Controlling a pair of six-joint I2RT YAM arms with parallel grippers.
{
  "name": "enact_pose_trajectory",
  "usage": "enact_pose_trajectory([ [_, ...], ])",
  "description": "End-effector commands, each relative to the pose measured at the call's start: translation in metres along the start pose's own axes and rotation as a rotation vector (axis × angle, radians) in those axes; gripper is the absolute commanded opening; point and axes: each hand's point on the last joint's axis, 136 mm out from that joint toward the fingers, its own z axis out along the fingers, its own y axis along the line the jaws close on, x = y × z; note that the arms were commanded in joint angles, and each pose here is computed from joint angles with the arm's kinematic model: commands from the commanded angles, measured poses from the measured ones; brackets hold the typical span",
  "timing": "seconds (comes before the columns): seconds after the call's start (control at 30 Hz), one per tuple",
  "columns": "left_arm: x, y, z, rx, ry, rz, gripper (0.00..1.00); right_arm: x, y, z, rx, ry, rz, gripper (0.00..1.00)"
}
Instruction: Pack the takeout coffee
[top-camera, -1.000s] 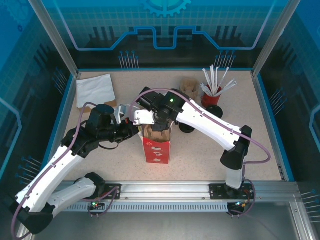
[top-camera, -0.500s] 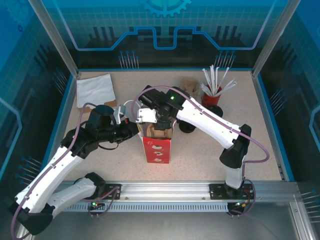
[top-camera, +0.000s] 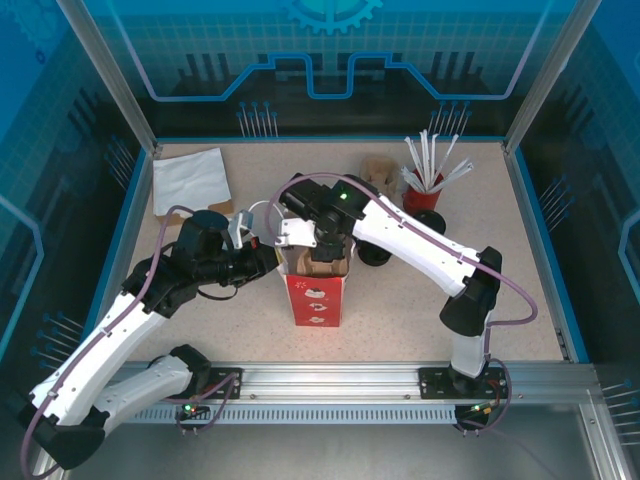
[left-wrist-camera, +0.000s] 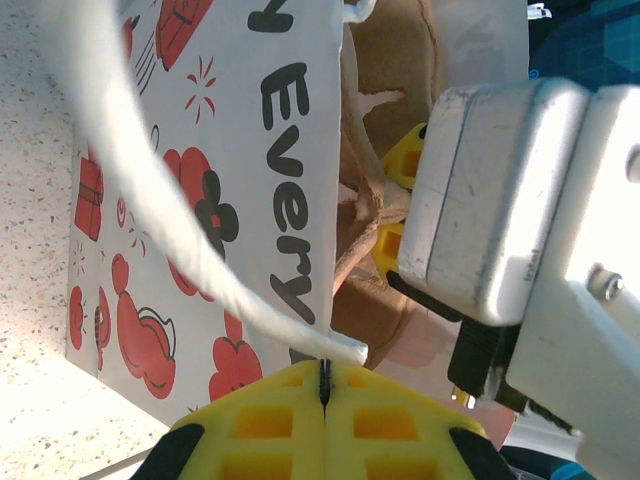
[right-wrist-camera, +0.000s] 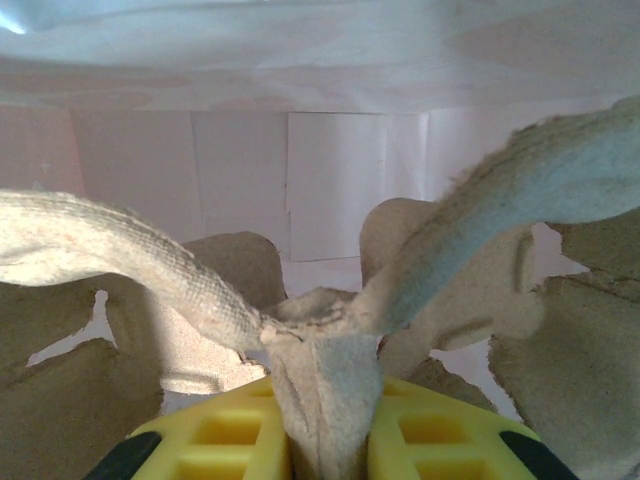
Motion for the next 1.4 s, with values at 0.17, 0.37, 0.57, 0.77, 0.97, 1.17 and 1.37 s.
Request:
enact_pose_trajectory([
  [0.17, 0.002, -0.002, 0.002, 0.014, 0.000, 0.005, 0.04, 0.020, 0.005, 0.022, -0.077, 0.098, 0.050, 0.21],
  [0.37, 0.002, -0.004, 0.003, 0.016, 0.003, 0.006, 0.04, 0.023, 0.008, 0.031, -0.100, 0.119, 0.059, 0.21],
  [0.57, 0.002, -0.008, 0.001, 0.007, 0.001, 0.027, 0.04, 0.028, 0.009, 0.039, -0.108, 0.149, 0.055, 0.20],
  [0.77, 0.003, -0.009, 0.001, -0.013, 0.004, 0.051, 0.04, 0.028, 0.010, 0.047, -0.107, 0.147, 0.055, 0.20],
  [0.97, 0.006, -0.007, 0.006, -0.015, 0.014, 0.052, 0.07, 0.026, 0.012, 0.062, -0.121, 0.158, 0.054, 0.20],
  [1.17, 0.007, -0.005, 0.008, -0.029, 0.013, 0.054, 0.21, 0.027, 0.016, 0.076, -0.142, 0.181, 0.055, 0.20],
  [1.37, 0.007, -0.001, 0.010, -0.043, 0.011, 0.050, 0.26, 0.029, 0.019, 0.084, -0.151, 0.186, 0.048, 0.21],
])
